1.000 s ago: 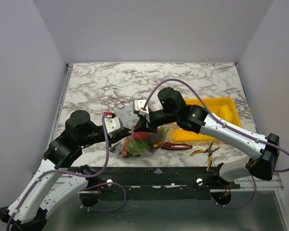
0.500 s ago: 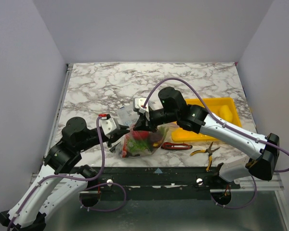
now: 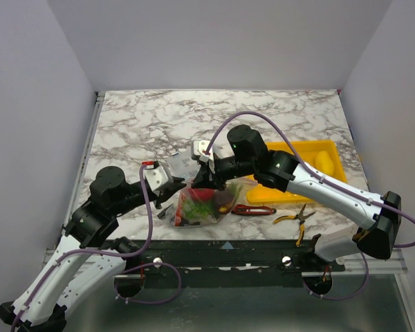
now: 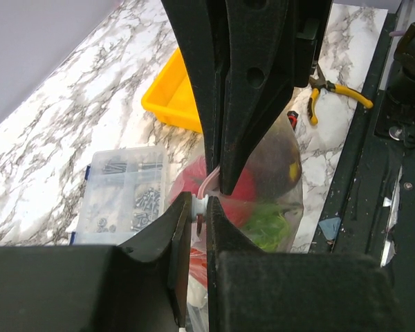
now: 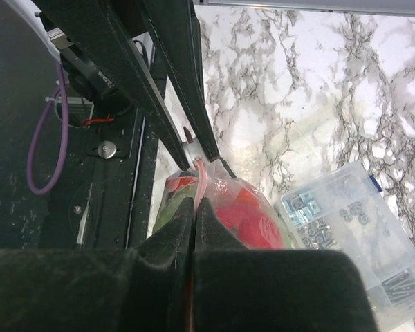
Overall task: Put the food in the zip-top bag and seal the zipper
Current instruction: Zip the zipper food storage bag at the center of the board.
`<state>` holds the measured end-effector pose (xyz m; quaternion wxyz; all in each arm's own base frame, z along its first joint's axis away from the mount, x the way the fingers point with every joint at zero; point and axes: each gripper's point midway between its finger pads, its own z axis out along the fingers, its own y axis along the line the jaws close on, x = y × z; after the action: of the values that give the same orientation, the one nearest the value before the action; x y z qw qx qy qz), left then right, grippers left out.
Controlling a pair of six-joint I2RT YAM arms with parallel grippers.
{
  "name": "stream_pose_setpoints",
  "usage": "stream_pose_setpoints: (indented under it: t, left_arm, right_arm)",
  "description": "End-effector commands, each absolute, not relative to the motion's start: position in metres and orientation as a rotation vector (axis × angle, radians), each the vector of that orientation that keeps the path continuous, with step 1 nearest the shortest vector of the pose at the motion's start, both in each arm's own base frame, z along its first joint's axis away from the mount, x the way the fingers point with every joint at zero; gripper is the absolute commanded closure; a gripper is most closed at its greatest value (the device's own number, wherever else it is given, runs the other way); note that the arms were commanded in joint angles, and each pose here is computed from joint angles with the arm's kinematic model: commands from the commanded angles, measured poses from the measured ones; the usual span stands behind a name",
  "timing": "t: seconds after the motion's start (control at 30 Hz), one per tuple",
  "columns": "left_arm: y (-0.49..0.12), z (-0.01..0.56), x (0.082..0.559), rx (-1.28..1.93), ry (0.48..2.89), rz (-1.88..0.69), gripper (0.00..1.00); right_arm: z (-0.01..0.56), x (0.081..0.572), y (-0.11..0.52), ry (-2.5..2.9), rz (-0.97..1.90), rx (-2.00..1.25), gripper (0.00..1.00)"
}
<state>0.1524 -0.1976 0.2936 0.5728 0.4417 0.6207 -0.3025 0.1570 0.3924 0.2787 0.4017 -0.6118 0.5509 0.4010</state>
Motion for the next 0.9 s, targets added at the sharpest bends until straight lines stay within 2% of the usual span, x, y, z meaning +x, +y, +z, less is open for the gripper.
stream_pose_setpoints:
  t: [0.0, 0.1, 0.23, 0.43, 0.6, 0.87]
  left_arm:
    - [-0.210, 0.302, 0.144, 1.082, 1.397, -0.795, 0.94]
    - [-0.211, 0.300, 0.142, 1.088, 1.425, -0.812, 0.86]
    - [-0.199, 0.300, 0.140, 1.074, 1.455, -0.760, 0.64]
    - [-0.185, 0.307, 0.134, 1.046, 1.463, -0.710, 0.43]
    - [-0.174, 0.310, 0.135, 1.019, 1.466, -0.645, 0.42]
    - [-0.186, 0.316, 0.141, 1.076, 1.430, -0.663, 0.57]
  right_arm:
    - [0.304, 0.142, 0.405, 1.265, 1.101, -1.549, 1.00]
    - [0.305, 0.142, 0.406, 1.268, 1.104, -1.543, 1.00]
    - [0.301, 0.146, 0.402, 1.293, 1.066, -1.531, 1.00]
    - [0.298, 0.147, 0.400, 1.305, 1.056, -1.529, 1.00]
    - [0.297, 0.146, 0.399, 1.308, 1.054, -1.537, 1.00]
    - [0.299, 0.145, 0.399, 1.305, 1.058, -1.547, 1.00]
